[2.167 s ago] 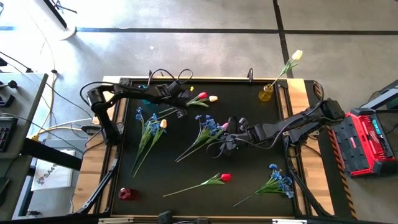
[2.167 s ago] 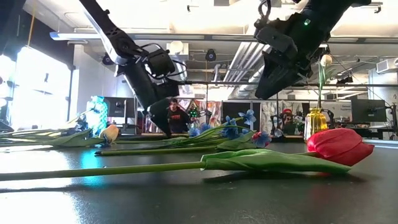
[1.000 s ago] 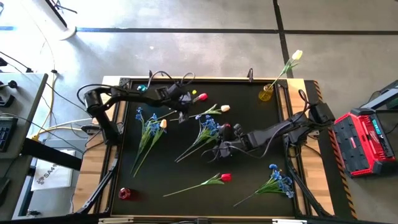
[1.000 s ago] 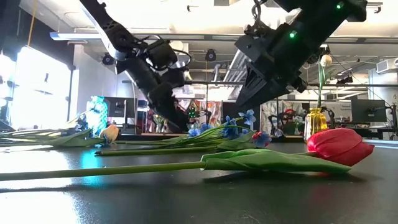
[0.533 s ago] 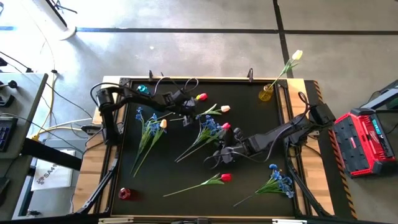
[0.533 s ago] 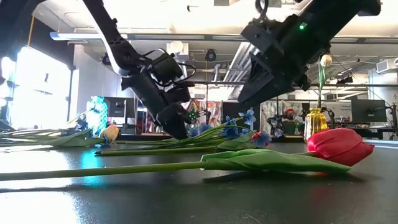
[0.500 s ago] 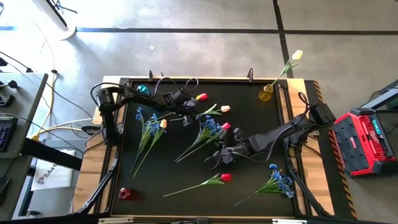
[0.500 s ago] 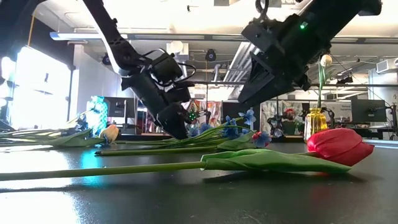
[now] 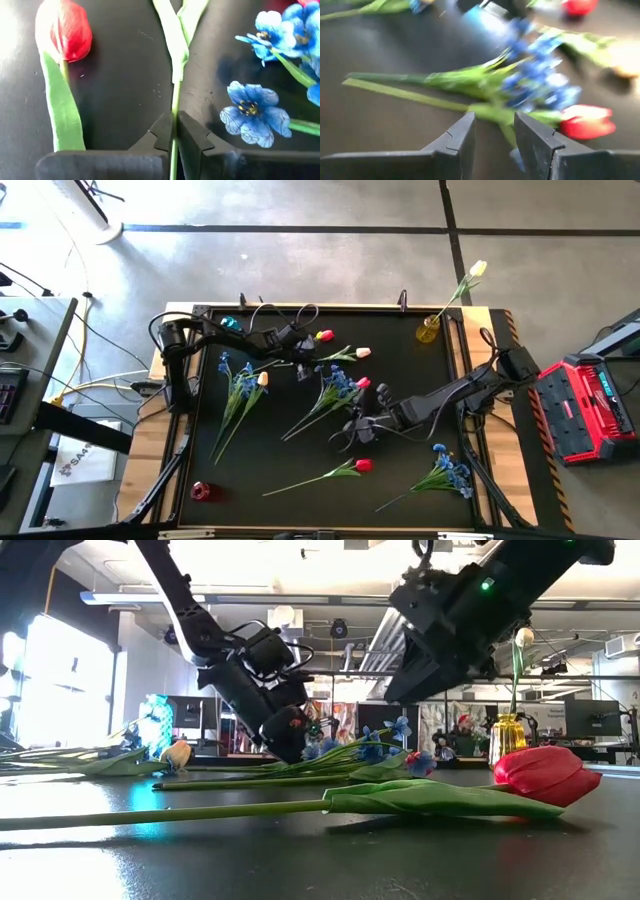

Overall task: Sort flowers into vase by color
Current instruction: Put the top yellow flower into the yellow vase

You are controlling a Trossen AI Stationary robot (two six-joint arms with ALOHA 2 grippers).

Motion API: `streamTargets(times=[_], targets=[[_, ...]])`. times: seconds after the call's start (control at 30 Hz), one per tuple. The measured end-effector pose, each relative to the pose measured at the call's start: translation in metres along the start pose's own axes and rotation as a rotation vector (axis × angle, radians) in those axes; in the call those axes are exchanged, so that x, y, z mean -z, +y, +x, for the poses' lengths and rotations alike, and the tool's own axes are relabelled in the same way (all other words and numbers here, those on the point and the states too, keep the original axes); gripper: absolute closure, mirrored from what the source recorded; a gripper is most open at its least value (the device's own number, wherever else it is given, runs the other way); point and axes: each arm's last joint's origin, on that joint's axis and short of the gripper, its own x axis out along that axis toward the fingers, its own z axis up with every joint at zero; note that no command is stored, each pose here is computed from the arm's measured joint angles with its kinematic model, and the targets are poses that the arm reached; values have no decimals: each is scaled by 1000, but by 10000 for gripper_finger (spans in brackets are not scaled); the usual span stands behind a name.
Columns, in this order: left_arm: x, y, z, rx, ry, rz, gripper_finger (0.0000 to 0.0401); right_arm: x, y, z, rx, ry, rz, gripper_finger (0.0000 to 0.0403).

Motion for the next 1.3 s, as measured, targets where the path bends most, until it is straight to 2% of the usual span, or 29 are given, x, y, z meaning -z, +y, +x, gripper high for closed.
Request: streamTargets(times=[0.17,0.27,0.43,0.63,0.83,0.97,1.07,1.13,1.3], targets=[[-7,4,-6,-31,-60,-50,399,-5,-9,-30,103,-138,2,279],[-21,7,-18,-41,-153,-70,400,-8,-16,-45,129,-176,23,279],[-37,5,-36,-37,-257,-76,401,-5,-17,-47,144,-174,53,279],[-56,-14,-54,63,-403,-58,401,11,-15,-37,229,-222,70,279],[-71,-37,-63,228,-552,-16,401,24,-24,-33,302,-158,95,279],[-77,-48,-66,262,-617,15,401,25,-27,-34,315,-135,99,279],[-80,-59,-69,288,-700,45,401,25,-27,-34,331,-135,-19,279],[-76,-65,-70,309,-755,54,401,24,-28,-34,341,-126,-63,279],[-59,-71,-76,334,-885,65,401,18,-31,-36,345,-151,-51,279]])
